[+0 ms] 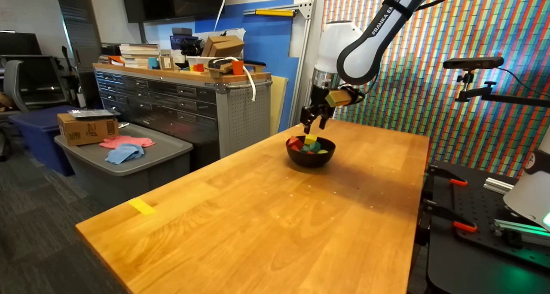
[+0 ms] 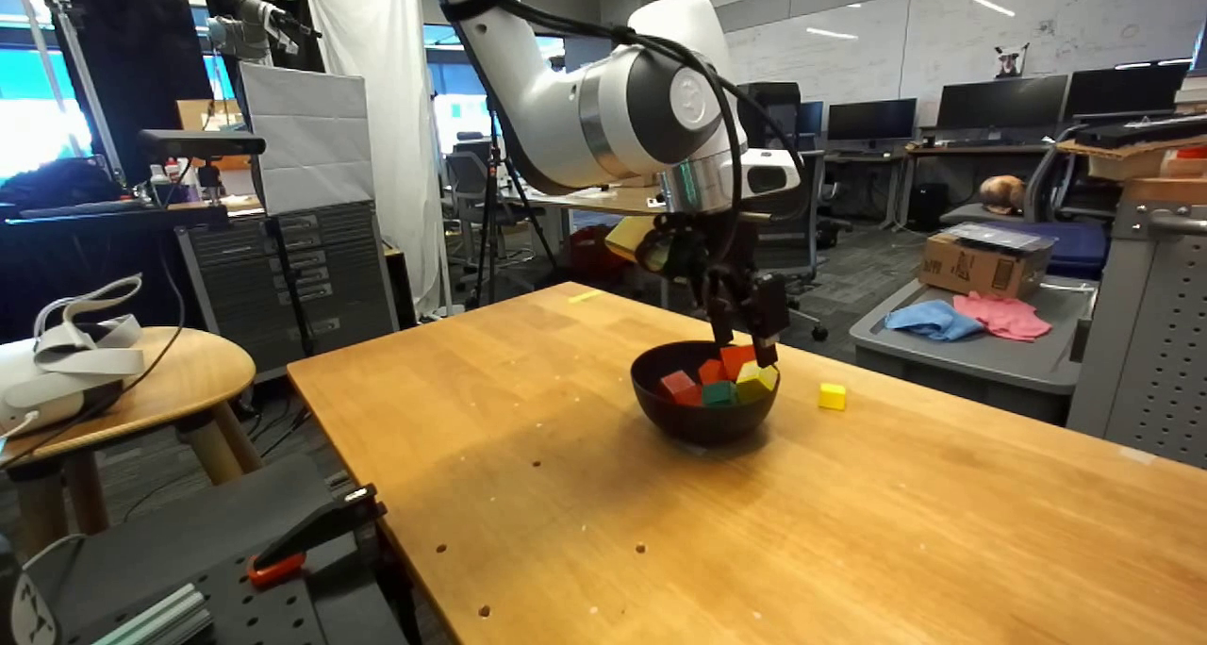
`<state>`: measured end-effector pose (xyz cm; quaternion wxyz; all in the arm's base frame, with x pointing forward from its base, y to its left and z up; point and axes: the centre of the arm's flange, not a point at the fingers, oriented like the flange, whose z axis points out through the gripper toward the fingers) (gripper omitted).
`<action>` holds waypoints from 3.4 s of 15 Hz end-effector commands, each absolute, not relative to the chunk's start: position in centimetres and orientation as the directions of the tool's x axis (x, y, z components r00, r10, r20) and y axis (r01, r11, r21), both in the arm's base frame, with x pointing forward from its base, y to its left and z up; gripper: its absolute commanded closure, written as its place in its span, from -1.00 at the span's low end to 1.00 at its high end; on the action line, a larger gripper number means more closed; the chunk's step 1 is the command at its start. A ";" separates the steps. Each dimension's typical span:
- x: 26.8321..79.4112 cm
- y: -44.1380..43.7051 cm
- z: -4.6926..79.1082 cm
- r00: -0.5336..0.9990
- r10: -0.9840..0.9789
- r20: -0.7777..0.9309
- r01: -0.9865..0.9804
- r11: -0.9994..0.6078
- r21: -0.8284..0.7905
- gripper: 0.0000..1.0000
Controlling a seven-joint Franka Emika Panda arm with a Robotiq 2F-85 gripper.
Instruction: Take the blocks from the black bowl one at a time and place them on the table
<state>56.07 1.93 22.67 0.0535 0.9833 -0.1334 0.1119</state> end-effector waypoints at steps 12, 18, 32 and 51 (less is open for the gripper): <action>58.6 2.8 19.0 0.947 -0.176 0.267 -0.239 -0.945 0.223 -1.00; 58.6 3.7 19.3 0.958 -0.122 0.259 -0.193 -0.943 0.272 -0.16; 54.9 8.3 26.7 0.946 -0.032 0.322 -0.159 -0.912 0.377 0.59; 56.5 23.5 18.0 0.994 0.107 0.027 0.102 -0.983 0.151 0.05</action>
